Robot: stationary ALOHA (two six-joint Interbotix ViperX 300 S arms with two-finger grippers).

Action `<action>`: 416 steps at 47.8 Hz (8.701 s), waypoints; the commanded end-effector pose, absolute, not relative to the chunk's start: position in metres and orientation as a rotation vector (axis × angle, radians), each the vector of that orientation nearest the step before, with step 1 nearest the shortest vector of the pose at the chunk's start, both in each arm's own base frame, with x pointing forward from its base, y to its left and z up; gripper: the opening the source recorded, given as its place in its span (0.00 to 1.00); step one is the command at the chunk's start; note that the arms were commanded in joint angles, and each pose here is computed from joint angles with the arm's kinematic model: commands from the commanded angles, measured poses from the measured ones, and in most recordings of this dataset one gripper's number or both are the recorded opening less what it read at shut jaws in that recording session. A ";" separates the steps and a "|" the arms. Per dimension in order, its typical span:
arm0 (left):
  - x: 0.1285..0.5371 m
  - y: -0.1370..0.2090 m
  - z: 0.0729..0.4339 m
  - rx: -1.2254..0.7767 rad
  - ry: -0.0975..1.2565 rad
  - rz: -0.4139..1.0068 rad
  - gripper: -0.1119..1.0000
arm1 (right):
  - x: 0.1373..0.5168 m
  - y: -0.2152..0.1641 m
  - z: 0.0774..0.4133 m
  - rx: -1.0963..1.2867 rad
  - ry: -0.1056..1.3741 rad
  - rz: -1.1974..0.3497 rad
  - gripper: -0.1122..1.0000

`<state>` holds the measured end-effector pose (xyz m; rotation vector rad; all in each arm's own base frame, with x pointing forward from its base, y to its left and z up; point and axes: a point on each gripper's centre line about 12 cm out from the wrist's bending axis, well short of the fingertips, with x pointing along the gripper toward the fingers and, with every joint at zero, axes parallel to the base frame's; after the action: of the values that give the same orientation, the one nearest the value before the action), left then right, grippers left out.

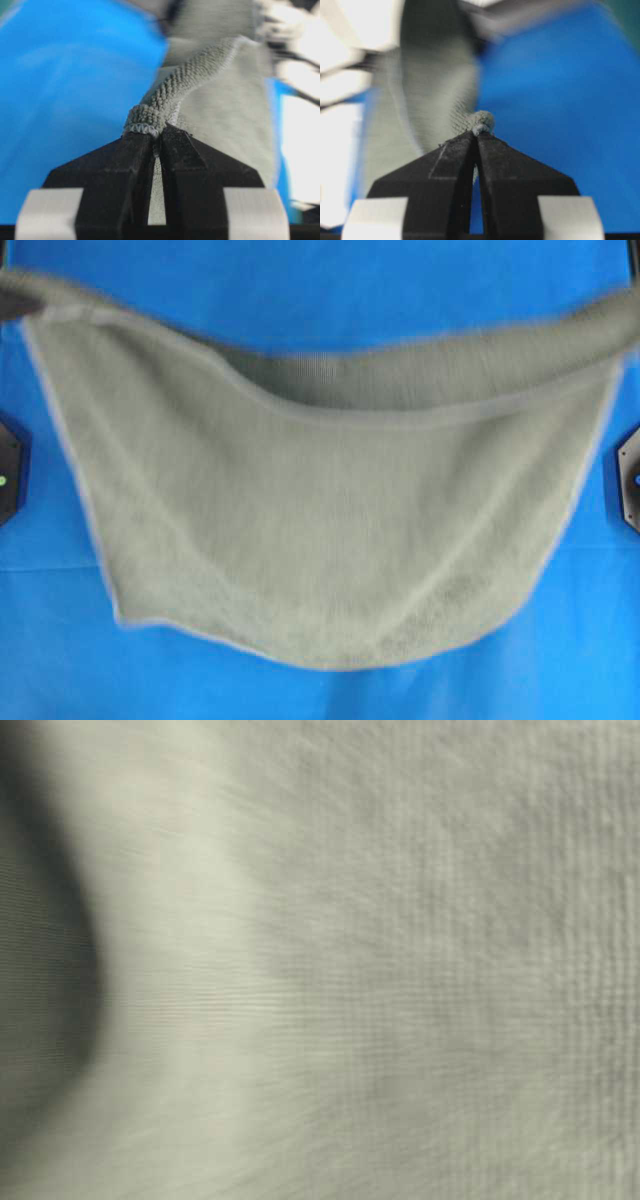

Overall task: Fold a large towel.
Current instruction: 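Lift the towel with both grippers and shake it out flat, then lay the towel down, folding the held edge toward the near edge, then release the towel and raise both grippers away, then grasp the far corners of the folded towel with both grippers, then swing the left gripper's corner across to fold the towel lengthwise, then release the towel and pull both grippers back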

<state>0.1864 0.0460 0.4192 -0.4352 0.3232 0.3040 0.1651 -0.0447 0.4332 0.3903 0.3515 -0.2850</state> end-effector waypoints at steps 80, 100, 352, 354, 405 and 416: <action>0.207 -0.004 0.193 -0.916 0.564 0.264 0.11 | 0.171 -0.034 0.187 0.868 0.712 -0.463 0.11; 0.221 -0.036 0.137 -0.836 0.837 0.258 0.11 | 0.190 0.007 0.154 0.843 0.897 -0.346 0.11; 0.536 -0.162 0.318 -0.245 0.208 -0.268 0.13 | 0.244 -0.199 0.344 0.114 0.456 -0.792 0.12; 0.540 -0.166 0.314 -0.248 0.210 -0.272 0.13 | 0.241 -0.198 0.338 0.120 0.476 -0.797 0.12; 0.394 -0.139 0.175 -0.630 0.574 -0.133 0.13 | 0.400 -0.230 0.226 -0.025 0.630 -0.520 0.12; 0.391 -0.133 0.181 -0.632 0.617 -0.105 0.39 | 0.400 -0.229 0.225 -0.046 0.635 -0.511 0.32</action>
<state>0.3901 -0.1320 0.1585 -0.6235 0.6496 -0.0878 0.3976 -0.2273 0.2092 -0.0282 0.6748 -0.5075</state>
